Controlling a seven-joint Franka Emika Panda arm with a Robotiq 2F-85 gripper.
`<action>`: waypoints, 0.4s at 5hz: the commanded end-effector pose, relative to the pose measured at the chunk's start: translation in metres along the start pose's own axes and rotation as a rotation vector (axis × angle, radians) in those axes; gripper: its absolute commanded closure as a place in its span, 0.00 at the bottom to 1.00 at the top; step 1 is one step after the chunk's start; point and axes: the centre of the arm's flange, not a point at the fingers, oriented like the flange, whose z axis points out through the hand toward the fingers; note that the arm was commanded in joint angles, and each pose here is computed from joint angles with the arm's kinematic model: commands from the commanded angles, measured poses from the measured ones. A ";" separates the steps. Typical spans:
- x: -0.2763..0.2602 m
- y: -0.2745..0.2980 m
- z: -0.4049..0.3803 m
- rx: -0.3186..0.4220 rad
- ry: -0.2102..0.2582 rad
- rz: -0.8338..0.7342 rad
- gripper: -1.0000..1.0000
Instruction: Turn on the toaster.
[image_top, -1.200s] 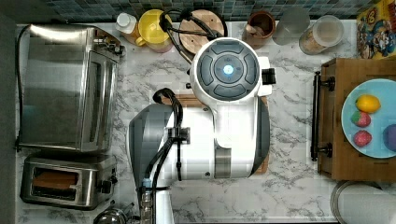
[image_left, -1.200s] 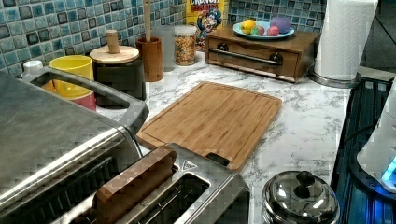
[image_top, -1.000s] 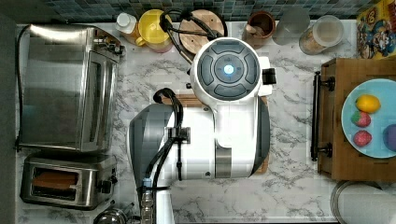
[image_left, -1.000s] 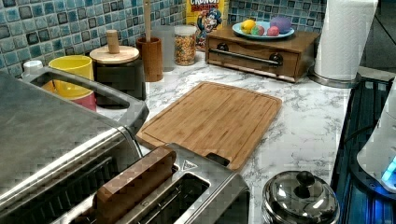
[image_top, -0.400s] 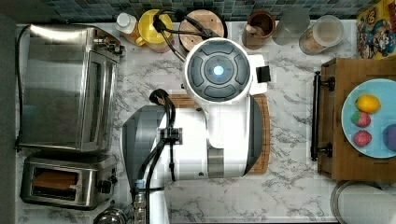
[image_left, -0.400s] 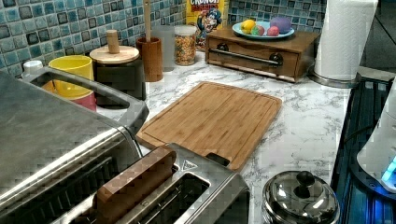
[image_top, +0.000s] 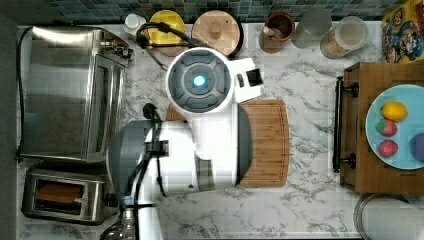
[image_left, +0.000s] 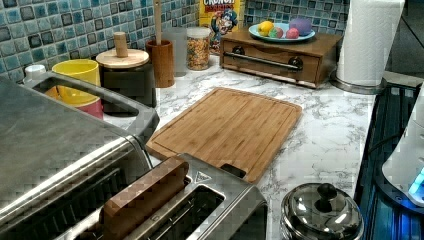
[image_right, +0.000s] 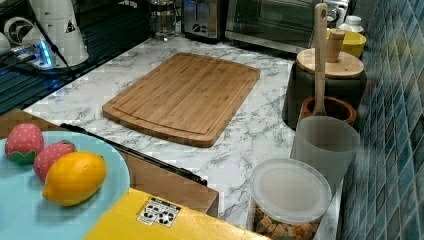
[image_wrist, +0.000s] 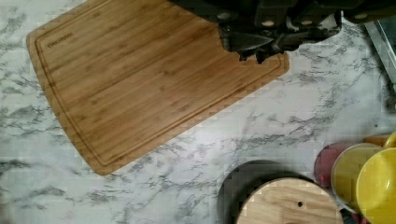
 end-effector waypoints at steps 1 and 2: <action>-0.091 -0.043 0.048 -0.009 -0.104 -0.226 1.00; -0.121 -0.049 0.050 -0.005 -0.123 -0.287 1.00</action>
